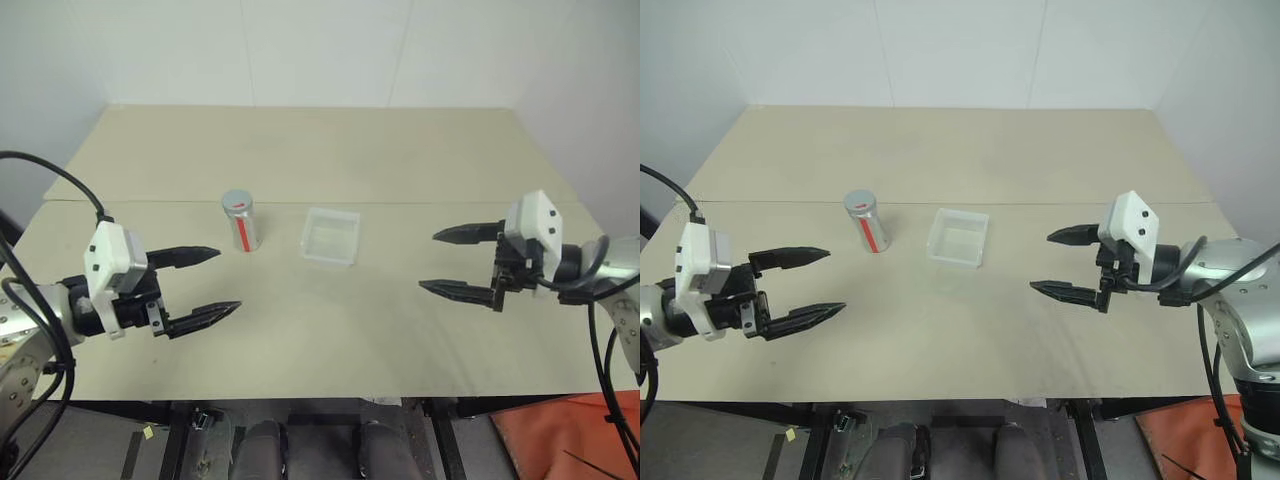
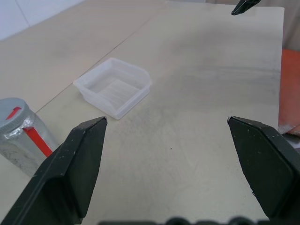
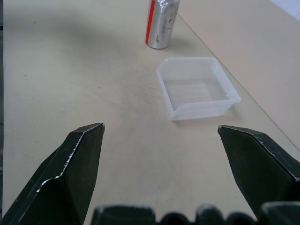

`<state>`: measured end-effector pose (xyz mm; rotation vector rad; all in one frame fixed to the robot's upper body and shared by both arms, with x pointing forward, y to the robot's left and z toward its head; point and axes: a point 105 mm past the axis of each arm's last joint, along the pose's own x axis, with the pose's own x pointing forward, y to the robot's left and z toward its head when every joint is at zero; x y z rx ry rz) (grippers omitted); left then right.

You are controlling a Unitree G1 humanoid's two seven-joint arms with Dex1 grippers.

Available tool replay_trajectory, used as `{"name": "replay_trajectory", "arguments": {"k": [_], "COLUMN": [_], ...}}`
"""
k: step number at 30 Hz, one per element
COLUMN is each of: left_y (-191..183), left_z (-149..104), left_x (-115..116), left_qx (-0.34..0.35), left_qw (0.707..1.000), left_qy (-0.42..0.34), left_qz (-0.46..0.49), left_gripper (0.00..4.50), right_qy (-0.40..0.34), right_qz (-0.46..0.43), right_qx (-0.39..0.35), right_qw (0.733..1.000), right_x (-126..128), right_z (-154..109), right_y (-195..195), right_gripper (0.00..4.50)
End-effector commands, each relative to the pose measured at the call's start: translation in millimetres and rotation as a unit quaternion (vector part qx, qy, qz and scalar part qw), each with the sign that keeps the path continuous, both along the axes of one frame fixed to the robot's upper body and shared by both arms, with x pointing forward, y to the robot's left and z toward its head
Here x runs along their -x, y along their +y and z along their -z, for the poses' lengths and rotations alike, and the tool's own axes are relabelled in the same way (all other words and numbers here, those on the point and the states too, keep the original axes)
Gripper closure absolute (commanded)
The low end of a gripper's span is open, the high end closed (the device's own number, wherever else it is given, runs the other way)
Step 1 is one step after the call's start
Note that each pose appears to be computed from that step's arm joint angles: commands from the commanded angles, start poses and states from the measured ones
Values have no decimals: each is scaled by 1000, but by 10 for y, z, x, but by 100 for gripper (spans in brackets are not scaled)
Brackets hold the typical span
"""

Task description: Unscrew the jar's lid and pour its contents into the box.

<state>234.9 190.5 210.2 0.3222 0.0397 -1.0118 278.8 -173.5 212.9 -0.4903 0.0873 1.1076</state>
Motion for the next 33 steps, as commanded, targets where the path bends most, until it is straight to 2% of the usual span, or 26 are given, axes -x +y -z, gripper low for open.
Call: {"name": "replay_trajectory", "arguments": {"k": [1,8,14,19,25,29,33], "left_y": [0,62,192,116,90,-27,-158], "left_z": [-100,-60,192,353,524,554,581], "left_x": [34,19,-160,-362,-644,-792,-903], "left_qx": [-3,-5,11,87,116,127,128], "left_qw": [999,999,989,962,912,897,897], "left_qy": [-31,-32,-46,-63,-92,-109,-119], "left_qz": [-5,-28,-141,-253,-383,-409,-406], "left_gripper": [5,5,5,5,5,5,5], "right_qy": [-27,-29,-29,-28,-30,-32,-34], "right_qz": [-7,-4,-4,-5,-7,-7,-7], "right_qx": [3,2,2,4,5,5,4], "right_qw": [1000,1000,1000,1000,1000,999,999], "right_x": [6,19,26,35,49,51,62], "right_z": [-94,-97,-85,-78,-86,-98,-107], "right_y": [6,-12,-3,-8,-1,0,4], "right_gripper": [0,0,0,0,0,0,0]}}
